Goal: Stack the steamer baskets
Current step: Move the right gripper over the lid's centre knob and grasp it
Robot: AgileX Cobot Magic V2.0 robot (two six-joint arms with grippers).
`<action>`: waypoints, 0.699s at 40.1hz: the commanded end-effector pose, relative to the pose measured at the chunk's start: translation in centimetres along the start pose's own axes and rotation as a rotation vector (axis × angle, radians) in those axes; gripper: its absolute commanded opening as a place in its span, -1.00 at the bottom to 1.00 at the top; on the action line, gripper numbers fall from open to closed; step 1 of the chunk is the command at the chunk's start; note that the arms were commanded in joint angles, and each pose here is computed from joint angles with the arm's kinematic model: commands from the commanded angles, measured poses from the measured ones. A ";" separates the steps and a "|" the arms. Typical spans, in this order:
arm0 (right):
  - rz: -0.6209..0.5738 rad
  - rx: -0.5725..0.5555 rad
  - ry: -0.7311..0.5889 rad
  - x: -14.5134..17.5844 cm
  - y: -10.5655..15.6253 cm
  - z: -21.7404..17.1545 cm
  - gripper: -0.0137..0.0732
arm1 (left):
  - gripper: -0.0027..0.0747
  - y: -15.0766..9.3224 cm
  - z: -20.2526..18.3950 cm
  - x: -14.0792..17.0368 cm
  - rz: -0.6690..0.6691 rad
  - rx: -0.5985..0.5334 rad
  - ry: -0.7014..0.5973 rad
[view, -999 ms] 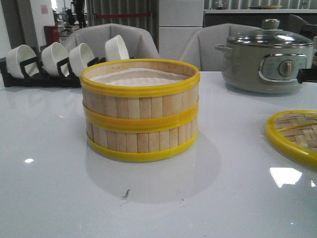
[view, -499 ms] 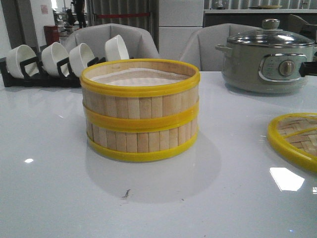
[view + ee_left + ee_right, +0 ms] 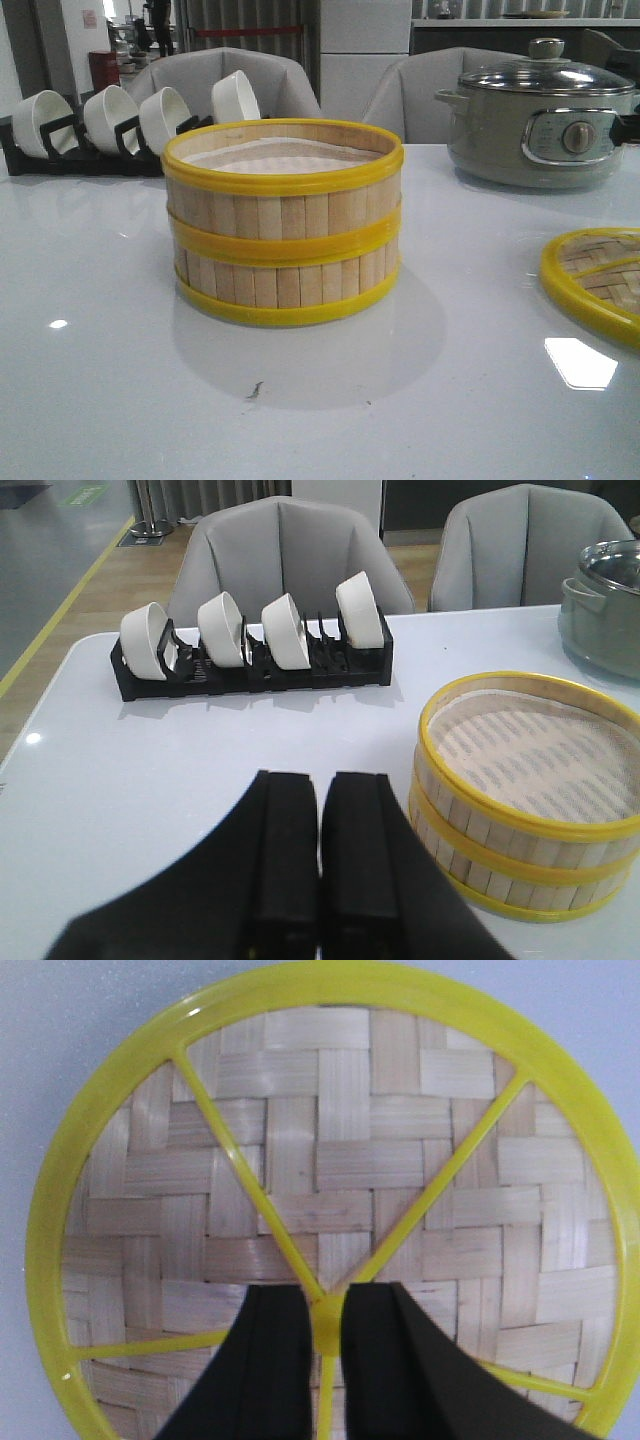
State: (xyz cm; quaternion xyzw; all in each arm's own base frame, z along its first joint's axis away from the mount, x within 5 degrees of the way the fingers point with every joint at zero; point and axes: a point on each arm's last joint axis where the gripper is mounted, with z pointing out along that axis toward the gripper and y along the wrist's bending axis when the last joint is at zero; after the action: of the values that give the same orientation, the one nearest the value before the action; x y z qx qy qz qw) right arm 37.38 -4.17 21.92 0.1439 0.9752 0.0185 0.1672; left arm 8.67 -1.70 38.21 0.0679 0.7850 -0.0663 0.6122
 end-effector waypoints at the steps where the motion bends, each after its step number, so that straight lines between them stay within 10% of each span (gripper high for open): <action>1: -0.019 -0.017 -0.095 -0.7 0.4 -2.8 -0.04 | -0.69 -0.1 -0.3 -1.5 -0.002 0.015 -0.109; 28: -0.039 0.006 -0.072 -0.5 0.3 -2.8 -0.04 | -0.69 -0.1 -0.3 -1.5 -0.002 0.015 -0.109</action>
State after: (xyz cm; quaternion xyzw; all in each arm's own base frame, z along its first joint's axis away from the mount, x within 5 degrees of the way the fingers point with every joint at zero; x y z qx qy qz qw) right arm 37.22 -3.83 21.86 0.1385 0.9778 0.0175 0.1561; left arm 8.67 -1.70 38.21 0.0677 0.7850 -0.0664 0.6122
